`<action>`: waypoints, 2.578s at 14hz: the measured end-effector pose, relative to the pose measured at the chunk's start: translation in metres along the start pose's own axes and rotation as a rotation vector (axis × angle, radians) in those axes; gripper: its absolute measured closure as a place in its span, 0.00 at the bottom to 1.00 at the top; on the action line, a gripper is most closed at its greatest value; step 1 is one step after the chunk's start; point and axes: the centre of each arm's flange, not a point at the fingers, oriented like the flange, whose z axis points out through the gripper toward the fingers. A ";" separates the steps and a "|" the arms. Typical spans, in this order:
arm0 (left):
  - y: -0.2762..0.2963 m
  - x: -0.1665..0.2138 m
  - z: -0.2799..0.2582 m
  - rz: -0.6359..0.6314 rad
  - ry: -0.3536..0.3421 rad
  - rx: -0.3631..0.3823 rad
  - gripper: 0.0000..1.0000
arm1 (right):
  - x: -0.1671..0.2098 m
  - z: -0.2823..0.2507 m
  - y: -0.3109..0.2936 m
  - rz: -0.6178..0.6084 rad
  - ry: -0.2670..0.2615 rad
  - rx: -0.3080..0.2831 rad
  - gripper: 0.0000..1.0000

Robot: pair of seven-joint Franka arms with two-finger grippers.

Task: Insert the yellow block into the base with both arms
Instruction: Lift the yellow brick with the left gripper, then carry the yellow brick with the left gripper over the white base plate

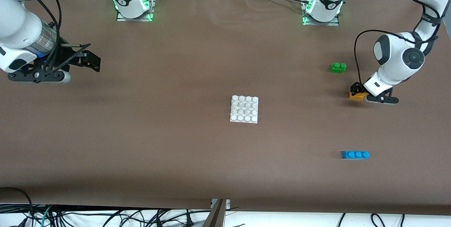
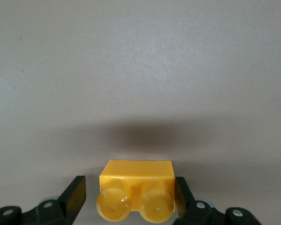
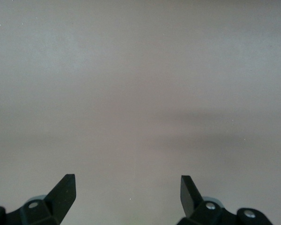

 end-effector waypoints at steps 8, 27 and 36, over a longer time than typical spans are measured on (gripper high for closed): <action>0.001 0.001 -0.005 0.004 0.001 0.001 0.35 | 0.000 -0.002 -0.002 -0.002 0.003 0.001 0.01; 0.270 0.112 -0.263 0.145 -0.084 -0.028 0.37 | -0.009 -0.010 0.002 0.002 -0.015 -0.001 0.01; 0.431 0.141 -0.178 0.152 -0.168 -0.077 0.37 | -0.009 -0.011 0.009 0.014 -0.014 -0.001 0.01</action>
